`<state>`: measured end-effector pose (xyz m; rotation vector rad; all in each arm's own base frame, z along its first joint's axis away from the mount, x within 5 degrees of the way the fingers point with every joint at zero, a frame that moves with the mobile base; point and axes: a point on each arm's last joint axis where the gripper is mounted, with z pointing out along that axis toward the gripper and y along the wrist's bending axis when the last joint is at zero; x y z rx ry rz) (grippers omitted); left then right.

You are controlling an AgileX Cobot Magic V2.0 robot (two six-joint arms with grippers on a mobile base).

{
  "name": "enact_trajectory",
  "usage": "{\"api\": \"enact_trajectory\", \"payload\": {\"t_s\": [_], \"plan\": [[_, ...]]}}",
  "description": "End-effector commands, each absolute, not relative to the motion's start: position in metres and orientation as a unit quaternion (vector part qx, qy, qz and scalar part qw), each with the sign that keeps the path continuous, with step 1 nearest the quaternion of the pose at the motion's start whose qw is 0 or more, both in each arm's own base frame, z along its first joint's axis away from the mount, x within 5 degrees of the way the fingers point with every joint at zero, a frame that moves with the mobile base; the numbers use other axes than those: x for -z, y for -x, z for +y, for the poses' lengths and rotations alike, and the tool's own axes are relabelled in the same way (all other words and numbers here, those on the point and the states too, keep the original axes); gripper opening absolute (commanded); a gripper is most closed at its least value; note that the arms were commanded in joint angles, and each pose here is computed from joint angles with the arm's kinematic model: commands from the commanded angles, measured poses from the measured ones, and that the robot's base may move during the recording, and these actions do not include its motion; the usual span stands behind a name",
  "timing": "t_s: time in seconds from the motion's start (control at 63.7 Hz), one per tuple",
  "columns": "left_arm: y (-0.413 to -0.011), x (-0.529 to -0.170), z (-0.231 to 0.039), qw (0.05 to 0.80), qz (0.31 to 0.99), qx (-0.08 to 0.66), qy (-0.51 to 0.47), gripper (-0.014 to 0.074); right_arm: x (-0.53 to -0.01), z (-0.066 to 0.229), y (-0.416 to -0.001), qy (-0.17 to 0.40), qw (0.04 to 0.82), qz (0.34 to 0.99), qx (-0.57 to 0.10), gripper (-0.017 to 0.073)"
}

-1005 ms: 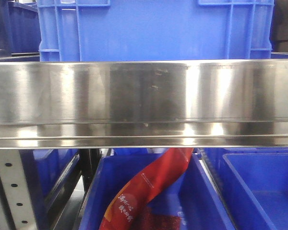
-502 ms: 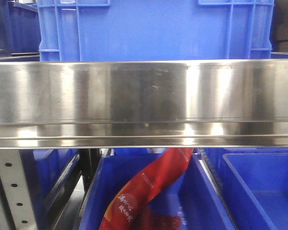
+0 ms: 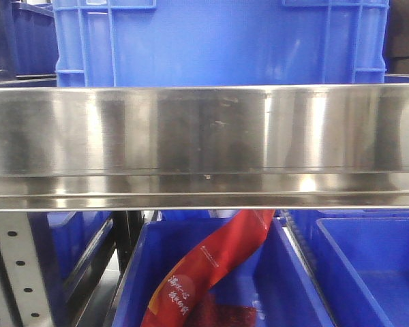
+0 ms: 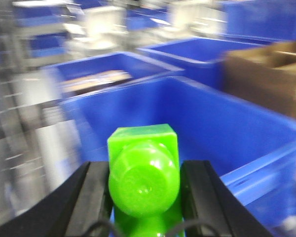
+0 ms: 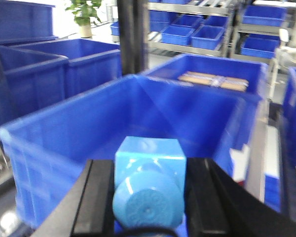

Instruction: Grab block from conveyor and place in blue bin

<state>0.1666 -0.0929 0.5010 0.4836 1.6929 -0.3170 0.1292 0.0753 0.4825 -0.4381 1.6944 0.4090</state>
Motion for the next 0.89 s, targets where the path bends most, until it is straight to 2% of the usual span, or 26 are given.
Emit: {"api": "enact_trajectory", "payload": {"t_s": [0.0, 0.126, 0.267, 0.393, 0.565, 0.644, 0.707, 0.832, 0.879], "plan": [[-0.188, -0.504, -0.121, 0.613, 0.738, 0.155, -0.235, -0.0111, -0.494, 0.091, -0.152, 0.199, 0.626, 0.734, -0.175, -0.0153], [-0.223, -0.496, -0.155, 0.590, 0.750, 0.160, -0.254, -0.0111, -0.494, 0.111, -0.185, 0.205, 0.607, 0.749, -0.171, -0.0153], [-0.258, -0.479, -0.179, 0.567, 0.767, 0.153, -0.259, -0.0111, -0.475, 0.132, -0.219, 0.211, 0.576, 0.773, -0.162, -0.0153], [-0.284, -0.456, -0.196, 0.549, 0.780, 0.147, -0.264, -0.0111, -0.451, 0.147, -0.245, 0.218, 0.544, 0.796, -0.153, -0.0153], [-0.298, -0.438, -0.206, 0.531, 0.792, 0.141, -0.268, -0.0095, -0.430, 0.159, -0.265, 0.223, 0.515, 0.815, -0.145, -0.0134], [-0.299, -0.436, -0.207, 0.528, 0.793, 0.140, -0.269, -0.0010, -0.425, 0.162, -0.269, 0.224, 0.509, 0.819, -0.143, -0.0055], [-0.300, -0.435, -0.207, 0.525, 0.795, 0.139, -0.270, 0.0101, -0.423, 0.163, -0.271, 0.224, 0.507, 0.820, -0.142, 0.0045], [-0.300, -0.435, -0.207, 0.525, 0.795, 0.139, -0.270, 0.0441, -0.424, 0.163, -0.271, 0.224, 0.508, 0.820, -0.143, 0.0335], [-0.300, -0.435, -0.207, 0.525, 0.795, 0.139, -0.270, 0.0545, -0.424, 0.162, -0.270, 0.224, 0.508, 0.819, -0.143, 0.0411]]}}
